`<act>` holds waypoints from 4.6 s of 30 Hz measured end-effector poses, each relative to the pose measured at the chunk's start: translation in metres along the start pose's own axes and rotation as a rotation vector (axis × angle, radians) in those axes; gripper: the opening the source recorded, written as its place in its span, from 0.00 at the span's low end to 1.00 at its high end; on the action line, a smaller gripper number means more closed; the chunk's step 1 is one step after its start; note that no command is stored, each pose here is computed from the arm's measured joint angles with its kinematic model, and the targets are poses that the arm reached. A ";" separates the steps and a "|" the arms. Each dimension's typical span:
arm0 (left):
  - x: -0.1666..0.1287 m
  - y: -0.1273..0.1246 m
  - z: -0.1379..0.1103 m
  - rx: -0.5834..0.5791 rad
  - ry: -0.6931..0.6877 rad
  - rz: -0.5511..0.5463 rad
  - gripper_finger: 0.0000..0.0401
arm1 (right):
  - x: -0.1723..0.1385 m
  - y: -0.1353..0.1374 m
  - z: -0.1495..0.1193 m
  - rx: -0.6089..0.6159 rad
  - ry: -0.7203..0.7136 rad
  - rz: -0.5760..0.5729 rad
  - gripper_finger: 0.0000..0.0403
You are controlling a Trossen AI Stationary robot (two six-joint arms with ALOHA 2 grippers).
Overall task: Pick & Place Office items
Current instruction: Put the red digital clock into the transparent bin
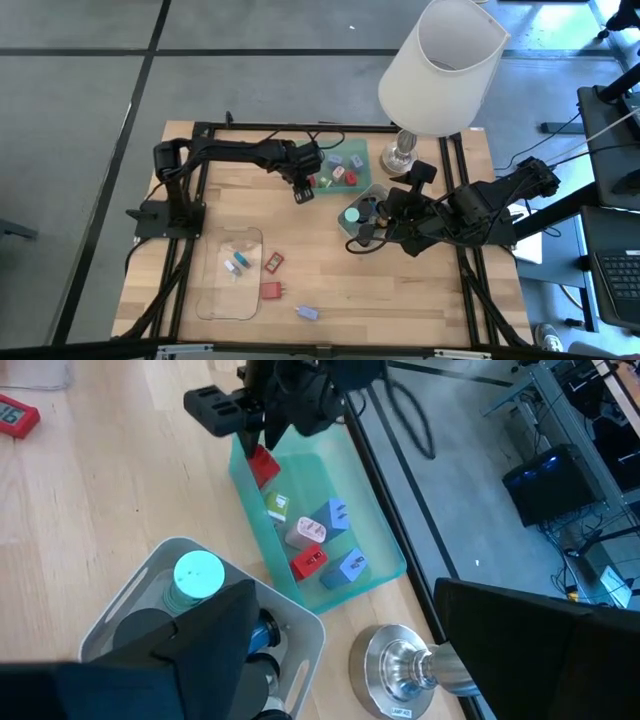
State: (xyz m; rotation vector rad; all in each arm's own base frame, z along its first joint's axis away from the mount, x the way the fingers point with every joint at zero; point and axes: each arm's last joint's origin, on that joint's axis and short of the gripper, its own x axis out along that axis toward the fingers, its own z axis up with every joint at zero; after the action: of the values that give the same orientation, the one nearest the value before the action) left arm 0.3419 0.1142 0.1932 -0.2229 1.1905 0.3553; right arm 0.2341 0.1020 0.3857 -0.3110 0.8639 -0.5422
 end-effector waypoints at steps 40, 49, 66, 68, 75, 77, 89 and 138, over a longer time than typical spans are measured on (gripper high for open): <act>-0.102 -0.184 -0.066 -0.052 0.022 -0.082 0.60 | 0.000 0.003 0.001 0.107 0.020 0.063 0.77; -0.052 -0.192 -0.064 -0.117 0.137 -0.005 0.63 | -0.001 0.004 0.001 0.112 0.025 0.082 0.77; 0.007 -0.193 -0.087 -0.016 0.492 0.091 0.63 | -0.001 0.004 0.001 0.083 0.021 0.080 0.77; 0.007 -0.193 -0.087 -0.021 0.507 0.075 0.63 | -0.001 0.004 0.002 0.086 0.017 0.082 0.77; 0.006 -0.194 -0.089 -0.022 0.551 0.033 0.63 | -0.001 0.004 0.002 0.087 0.014 0.084 0.77; 0.006 -0.194 -0.089 -0.004 0.554 0.026 0.63 | -0.001 0.004 0.002 0.088 0.014 0.084 0.77; 0.004 -0.198 -0.092 0.165 0.638 -0.150 0.63 | -0.001 0.004 0.002 0.095 0.015 0.084 0.77; 0.011 -0.206 -0.064 0.557 0.244 -0.113 0.62 | -0.001 0.005 0.003 0.099 0.008 0.089 0.77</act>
State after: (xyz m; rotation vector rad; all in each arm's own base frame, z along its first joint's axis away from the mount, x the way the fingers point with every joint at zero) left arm 0.3690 -0.0971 0.1563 0.1557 1.4630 -0.1136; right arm 0.2377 0.1066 0.3857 -0.1792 0.8513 -0.5025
